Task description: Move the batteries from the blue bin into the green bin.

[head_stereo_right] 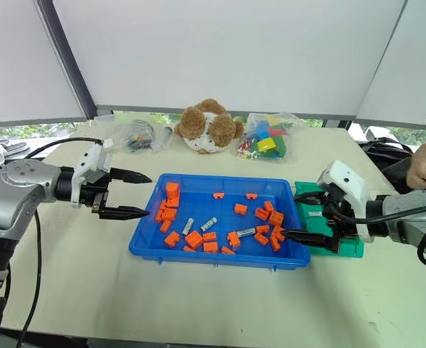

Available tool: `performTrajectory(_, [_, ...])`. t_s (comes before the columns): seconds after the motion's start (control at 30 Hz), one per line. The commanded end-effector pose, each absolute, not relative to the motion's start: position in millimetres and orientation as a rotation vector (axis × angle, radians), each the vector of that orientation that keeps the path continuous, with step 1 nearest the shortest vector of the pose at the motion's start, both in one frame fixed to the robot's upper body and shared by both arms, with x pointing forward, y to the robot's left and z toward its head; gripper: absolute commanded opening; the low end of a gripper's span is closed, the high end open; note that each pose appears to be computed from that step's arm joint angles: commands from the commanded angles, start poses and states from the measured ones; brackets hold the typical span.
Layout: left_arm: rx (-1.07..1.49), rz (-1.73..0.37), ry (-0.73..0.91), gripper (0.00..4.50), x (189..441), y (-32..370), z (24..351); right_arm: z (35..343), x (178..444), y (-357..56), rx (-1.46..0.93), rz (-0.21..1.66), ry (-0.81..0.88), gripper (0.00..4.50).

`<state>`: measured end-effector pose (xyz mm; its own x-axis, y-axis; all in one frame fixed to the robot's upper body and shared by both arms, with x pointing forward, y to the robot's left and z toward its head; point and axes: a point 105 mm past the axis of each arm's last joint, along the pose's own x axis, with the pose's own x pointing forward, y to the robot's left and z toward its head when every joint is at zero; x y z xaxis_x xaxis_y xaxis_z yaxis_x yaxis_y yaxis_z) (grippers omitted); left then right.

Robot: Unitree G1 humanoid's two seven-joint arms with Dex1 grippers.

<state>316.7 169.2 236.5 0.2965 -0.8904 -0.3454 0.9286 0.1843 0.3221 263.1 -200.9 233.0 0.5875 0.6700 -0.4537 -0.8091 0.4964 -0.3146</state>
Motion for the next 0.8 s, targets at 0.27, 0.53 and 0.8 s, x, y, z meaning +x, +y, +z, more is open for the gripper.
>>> performTrajectory(0.27, [0.491,-1.275,0.016,4.50,315,160,252,249,273,-189,-0.556,0.920,0.211,4.49])
performTrajectory(0.53, [0.482,-1.278,0.015,4.50,311,158,251,251,293,-179,-0.522,0.898,0.182,4.49])
performTrajectory(0.8, [0.500,-1.262,0.015,4.50,313,161,252,241,307,-150,-0.496,0.981,0.219,4.49])
